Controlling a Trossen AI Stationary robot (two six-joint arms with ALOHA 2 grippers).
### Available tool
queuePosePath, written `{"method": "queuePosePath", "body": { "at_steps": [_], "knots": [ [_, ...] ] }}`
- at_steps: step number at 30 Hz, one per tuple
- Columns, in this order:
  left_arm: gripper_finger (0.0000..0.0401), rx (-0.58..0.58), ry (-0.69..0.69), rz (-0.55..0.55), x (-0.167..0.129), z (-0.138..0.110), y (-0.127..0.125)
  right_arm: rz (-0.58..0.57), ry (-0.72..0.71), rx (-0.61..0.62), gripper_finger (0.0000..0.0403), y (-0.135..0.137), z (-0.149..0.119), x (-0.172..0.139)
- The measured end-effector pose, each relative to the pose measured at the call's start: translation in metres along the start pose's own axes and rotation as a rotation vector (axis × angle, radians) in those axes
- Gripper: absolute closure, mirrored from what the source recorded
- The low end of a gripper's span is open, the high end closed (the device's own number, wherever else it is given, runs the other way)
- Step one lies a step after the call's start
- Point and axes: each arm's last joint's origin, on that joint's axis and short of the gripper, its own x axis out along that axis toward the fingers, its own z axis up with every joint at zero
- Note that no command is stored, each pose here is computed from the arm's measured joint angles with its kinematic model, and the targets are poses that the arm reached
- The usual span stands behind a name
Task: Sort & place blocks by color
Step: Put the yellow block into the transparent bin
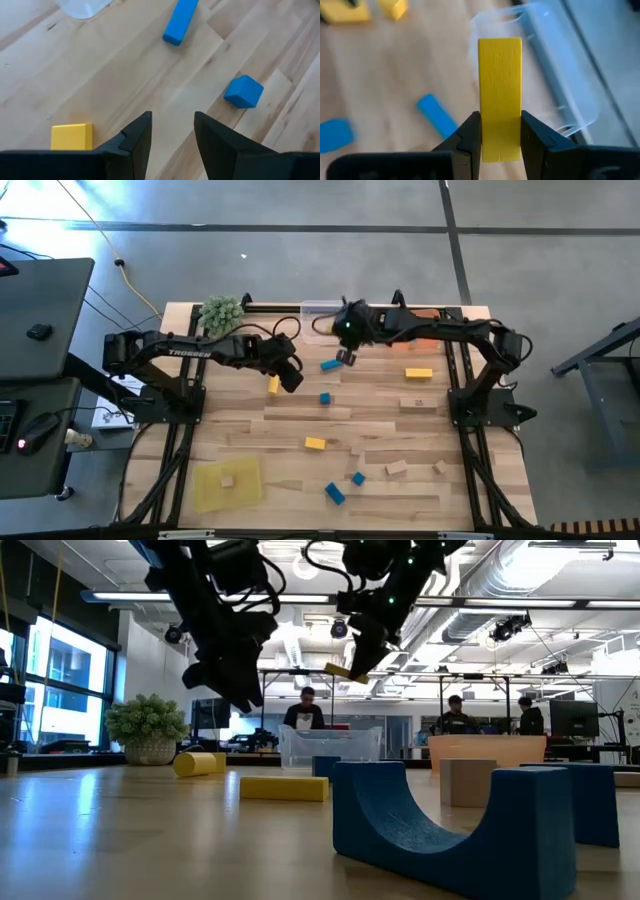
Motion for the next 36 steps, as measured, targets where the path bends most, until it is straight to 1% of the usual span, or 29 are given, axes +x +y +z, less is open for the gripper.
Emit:
{"method": "queuePosePath", "body": {
  "at_steps": [10, 13, 16, 20, 23, 27, 36],
  "knots": [
    [0.0266, -0.038, -0.018, 0.039, 0.001, 0.006, 0.012, -0.115, -0.184, 0.169, 0.0325, -0.063, 0.01, 0.009],
    [0.0266, -0.045, -0.026, 0.055, 0.001, 0.007, 0.014, -0.142, -0.213, 0.22, 0.0325, -0.077, 0.01, 0.014],
    [0.0266, -0.047, -0.034, 0.07, 0.001, 0.008, 0.015, -0.122, -0.2, 0.237, 0.0325, -0.086, 0.006, 0.027],
    [0.0266, -0.048, -0.041, 0.075, 0.001, 0.008, 0.015, -0.089, -0.12, 0.237, 0.0325, -0.087, -0.004, 0.053],
    [0.0266, -0.047, -0.041, 0.075, 0.001, 0.009, 0.015, -0.053, -0.09, 0.233, 0.0325, -0.085, -0.009, 0.067],
    [0.0266, -0.023, -0.04, 0.076, 0.001, 0.008, 0.015, -0.015, -0.052, 0.227, 0.0325, -0.081, -0.014, 0.08],
    [0.0266, -0.038, -0.042, 0.075, 0.001, 0.009, 0.015, 0.042, 0.007, 0.235, 0.0325, -0.075, -0.023, 0.101]
  ]
}}
